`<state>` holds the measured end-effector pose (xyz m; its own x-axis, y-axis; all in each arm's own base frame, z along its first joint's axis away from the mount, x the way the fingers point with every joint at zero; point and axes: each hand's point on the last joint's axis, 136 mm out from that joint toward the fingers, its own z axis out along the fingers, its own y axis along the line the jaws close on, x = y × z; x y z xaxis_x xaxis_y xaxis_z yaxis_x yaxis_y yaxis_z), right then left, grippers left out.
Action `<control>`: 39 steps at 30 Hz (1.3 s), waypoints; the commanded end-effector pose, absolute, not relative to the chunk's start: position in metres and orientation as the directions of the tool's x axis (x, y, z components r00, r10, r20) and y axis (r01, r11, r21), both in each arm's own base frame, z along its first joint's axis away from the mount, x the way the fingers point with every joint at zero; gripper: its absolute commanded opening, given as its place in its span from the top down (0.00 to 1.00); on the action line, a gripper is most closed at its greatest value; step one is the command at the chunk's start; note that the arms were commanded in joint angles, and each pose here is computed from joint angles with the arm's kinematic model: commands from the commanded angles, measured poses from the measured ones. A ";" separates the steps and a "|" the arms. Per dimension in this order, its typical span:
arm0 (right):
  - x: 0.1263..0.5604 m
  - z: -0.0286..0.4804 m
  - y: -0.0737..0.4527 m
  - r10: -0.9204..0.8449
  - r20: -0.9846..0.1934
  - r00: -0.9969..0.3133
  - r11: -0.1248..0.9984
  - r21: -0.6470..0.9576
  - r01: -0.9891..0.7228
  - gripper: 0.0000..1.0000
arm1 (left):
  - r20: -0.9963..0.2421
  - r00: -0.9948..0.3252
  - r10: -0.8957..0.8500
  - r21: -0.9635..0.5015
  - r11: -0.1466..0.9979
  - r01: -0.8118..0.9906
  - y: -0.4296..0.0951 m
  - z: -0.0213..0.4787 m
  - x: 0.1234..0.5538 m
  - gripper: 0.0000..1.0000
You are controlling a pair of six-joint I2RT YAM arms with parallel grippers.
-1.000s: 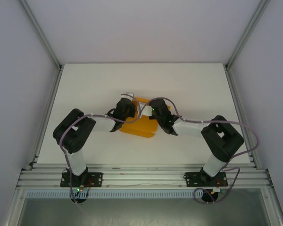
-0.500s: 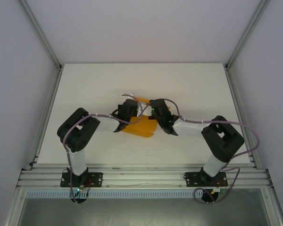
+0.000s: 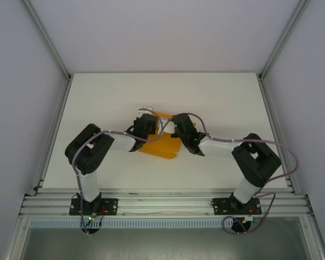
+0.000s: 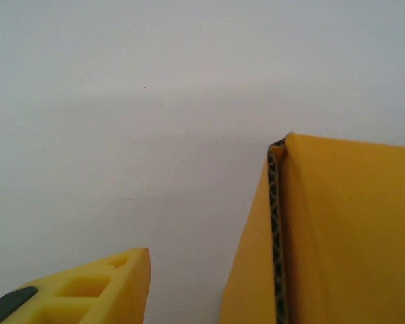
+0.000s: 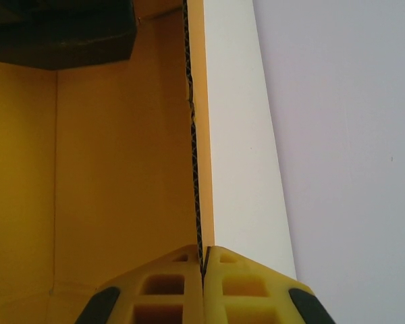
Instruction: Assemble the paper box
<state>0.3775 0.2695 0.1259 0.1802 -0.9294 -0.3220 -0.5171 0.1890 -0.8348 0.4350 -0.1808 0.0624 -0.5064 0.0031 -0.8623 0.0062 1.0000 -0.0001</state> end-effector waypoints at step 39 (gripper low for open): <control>0.353 0.104 0.265 -0.936 -0.317 0.153 0.158 -0.767 -0.622 1.00 | -0.833 -0.550 0.061 -0.008 0.992 0.123 -0.182 0.063 0.407 0.51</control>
